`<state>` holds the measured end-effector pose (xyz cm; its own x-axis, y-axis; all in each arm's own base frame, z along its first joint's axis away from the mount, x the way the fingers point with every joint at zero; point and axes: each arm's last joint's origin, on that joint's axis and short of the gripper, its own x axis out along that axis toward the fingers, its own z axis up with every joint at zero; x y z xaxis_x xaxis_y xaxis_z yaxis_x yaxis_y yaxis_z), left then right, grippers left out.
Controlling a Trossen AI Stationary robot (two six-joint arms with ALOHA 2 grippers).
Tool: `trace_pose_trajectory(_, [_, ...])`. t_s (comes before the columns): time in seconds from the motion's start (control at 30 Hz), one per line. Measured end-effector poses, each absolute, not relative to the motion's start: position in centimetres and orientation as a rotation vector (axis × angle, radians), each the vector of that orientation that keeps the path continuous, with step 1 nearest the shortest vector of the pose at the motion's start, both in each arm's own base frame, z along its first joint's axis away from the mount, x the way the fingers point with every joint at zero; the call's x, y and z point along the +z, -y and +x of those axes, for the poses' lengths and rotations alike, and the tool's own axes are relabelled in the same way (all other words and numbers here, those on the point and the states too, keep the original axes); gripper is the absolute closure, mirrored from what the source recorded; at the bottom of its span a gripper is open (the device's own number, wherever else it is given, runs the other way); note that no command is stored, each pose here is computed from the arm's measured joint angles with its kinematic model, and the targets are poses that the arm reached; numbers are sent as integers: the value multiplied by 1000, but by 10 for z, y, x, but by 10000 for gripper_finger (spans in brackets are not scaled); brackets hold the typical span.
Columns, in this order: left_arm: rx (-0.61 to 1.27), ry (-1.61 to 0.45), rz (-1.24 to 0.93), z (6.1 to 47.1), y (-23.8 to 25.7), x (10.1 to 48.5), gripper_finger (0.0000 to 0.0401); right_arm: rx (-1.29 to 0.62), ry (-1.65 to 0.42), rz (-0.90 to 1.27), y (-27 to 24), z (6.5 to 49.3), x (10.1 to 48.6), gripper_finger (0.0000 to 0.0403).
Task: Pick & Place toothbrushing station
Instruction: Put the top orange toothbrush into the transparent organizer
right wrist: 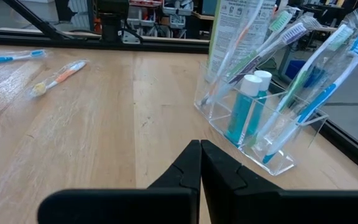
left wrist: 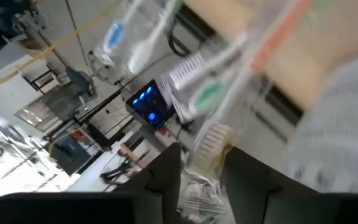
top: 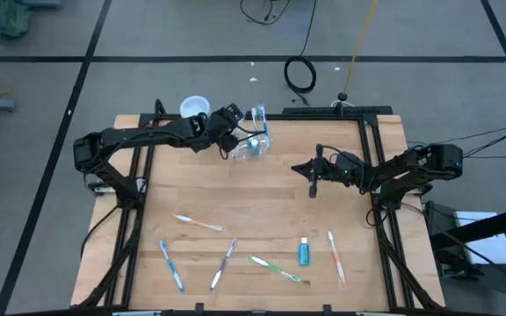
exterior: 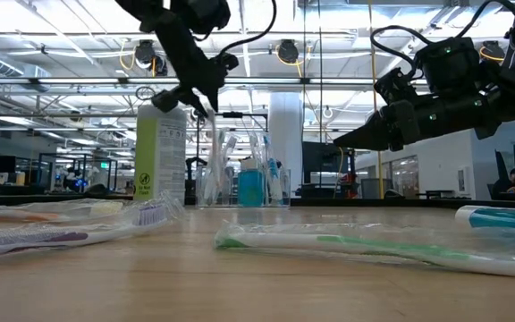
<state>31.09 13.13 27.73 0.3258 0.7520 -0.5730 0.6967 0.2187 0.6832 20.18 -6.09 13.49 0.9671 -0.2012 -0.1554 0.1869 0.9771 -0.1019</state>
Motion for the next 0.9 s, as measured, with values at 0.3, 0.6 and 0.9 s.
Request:
trace_pose_trajectory(0.3, [197,-1136,1055,316,-126,275,238,-196,-168,-87,61,202,135,403])
trace_pose_trajectory(0.6, [345,-1086,743,314,-127,272,238,-196,-169,-85,61,202,135,403])
trace_pose_trajectory(0.9, [321,-1072,595,312,-125,268,264,-196,-169,-84,61,202,135,403])
